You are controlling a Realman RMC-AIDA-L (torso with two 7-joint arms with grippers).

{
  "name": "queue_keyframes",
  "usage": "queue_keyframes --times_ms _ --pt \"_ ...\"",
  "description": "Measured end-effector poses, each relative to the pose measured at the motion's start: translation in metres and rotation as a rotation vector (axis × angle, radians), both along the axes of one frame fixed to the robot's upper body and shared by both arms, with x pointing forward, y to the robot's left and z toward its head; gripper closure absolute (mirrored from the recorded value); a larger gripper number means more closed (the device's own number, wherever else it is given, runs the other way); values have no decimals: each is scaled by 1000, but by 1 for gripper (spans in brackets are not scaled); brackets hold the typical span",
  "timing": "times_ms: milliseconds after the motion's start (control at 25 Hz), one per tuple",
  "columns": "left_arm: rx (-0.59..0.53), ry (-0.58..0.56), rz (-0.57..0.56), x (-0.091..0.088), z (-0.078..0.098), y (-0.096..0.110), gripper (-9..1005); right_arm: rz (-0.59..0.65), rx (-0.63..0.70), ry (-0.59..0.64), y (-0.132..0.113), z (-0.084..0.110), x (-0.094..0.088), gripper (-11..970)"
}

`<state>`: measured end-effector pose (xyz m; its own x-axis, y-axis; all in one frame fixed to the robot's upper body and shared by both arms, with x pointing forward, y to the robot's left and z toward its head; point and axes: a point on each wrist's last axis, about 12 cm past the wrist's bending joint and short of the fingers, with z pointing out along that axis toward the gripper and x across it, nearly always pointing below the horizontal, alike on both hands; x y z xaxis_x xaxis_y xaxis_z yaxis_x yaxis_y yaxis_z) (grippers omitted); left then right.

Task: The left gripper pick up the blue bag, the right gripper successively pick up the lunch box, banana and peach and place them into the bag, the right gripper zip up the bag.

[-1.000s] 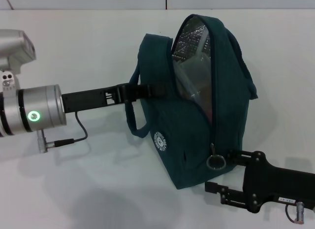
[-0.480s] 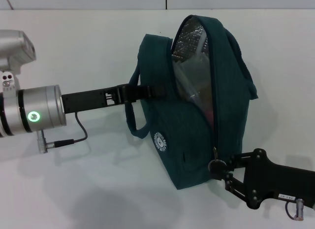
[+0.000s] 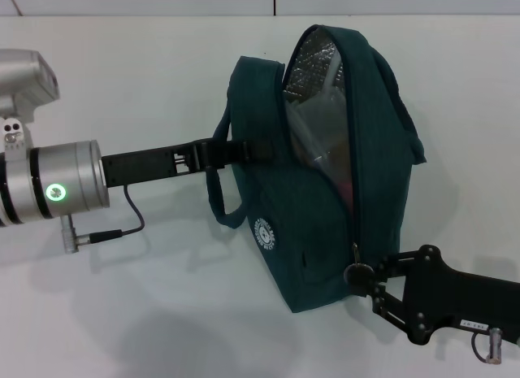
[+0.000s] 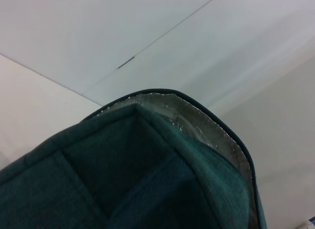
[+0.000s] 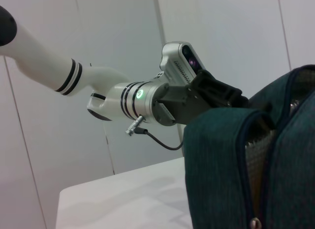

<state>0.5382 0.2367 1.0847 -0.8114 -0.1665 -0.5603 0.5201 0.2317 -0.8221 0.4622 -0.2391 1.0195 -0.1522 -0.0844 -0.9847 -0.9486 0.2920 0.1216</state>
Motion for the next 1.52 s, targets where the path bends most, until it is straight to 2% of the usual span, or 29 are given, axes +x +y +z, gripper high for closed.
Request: queue_keyframes --times_ms 360,480,680,1200,1520 --pt "0 0 0 0 0 0 952 -21 9 4 -2 -1 -1 824" --pt "1 -1 0 0 0 0 952 -22 9 4 -2 -1 -2 887" --pt "1 -1 -1 0 0 0 951 -23 8 5 -2 -1 -2 938" --pt "0 -1 5 0 0 1 949 -48 44 -13 -8 3 -5 942" --pt "-13 -18 50 -2 -1 9 948 -65 107 -33 -12 9 -7 942"
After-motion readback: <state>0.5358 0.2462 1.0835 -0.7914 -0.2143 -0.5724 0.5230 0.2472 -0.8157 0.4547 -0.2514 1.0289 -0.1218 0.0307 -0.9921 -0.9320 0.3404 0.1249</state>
